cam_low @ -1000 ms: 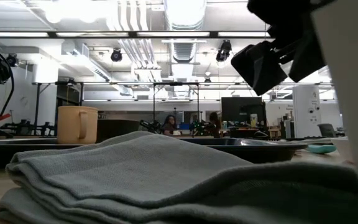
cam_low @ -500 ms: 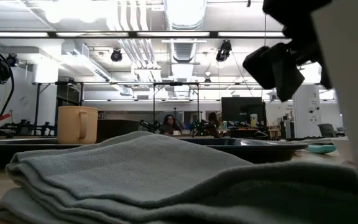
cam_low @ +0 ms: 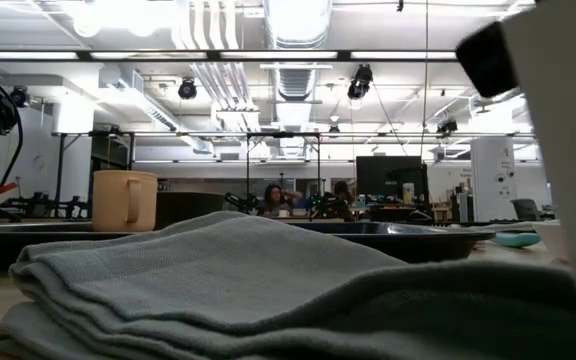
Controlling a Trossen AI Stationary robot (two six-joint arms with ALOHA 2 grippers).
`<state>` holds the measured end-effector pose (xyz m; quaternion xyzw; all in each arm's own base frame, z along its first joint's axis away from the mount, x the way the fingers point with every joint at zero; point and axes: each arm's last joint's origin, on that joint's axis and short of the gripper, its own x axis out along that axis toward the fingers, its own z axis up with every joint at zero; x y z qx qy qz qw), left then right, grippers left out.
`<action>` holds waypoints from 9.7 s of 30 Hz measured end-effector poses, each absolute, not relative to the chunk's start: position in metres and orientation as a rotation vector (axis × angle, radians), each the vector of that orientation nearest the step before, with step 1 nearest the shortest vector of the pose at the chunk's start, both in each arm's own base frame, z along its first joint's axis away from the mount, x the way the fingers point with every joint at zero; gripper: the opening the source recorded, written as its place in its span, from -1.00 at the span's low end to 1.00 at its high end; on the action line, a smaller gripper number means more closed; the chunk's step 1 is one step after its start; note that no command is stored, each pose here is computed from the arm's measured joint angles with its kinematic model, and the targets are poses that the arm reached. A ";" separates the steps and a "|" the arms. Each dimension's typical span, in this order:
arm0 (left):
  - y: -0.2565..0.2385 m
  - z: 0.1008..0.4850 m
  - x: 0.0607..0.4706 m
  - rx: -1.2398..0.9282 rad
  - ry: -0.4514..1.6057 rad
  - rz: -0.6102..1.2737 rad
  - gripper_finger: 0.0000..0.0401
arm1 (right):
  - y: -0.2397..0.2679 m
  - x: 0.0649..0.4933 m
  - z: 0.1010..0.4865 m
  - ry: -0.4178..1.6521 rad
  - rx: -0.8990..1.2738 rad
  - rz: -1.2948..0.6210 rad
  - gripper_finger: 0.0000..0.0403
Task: Set up tray
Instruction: Put the white plate on the bottom right of the orange mug, then put the black bowl on top of the white plate
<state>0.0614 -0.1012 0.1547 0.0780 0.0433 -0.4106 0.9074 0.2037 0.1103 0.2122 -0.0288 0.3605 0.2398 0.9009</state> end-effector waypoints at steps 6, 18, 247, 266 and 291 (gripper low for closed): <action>-0.101 0.155 0.061 0.161 0.089 -0.847 -0.23 | 0.103 0.179 0.193 0.795 -0.004 0.483 0.00; -0.101 0.155 0.061 0.161 0.089 -0.848 -0.23 | 0.097 0.170 0.170 0.888 -0.027 0.403 0.00; -0.101 0.155 0.061 0.160 0.088 -0.847 -0.23 | 0.009 0.457 0.158 0.767 0.843 -0.560 -0.58; -0.101 0.155 0.061 0.160 0.088 -0.848 -0.23 | 0.009 0.458 0.176 0.761 0.832 -0.531 -0.49; -0.101 0.155 0.061 0.160 0.088 -0.848 -0.23 | 0.004 0.456 0.177 0.791 0.691 -0.556 -0.60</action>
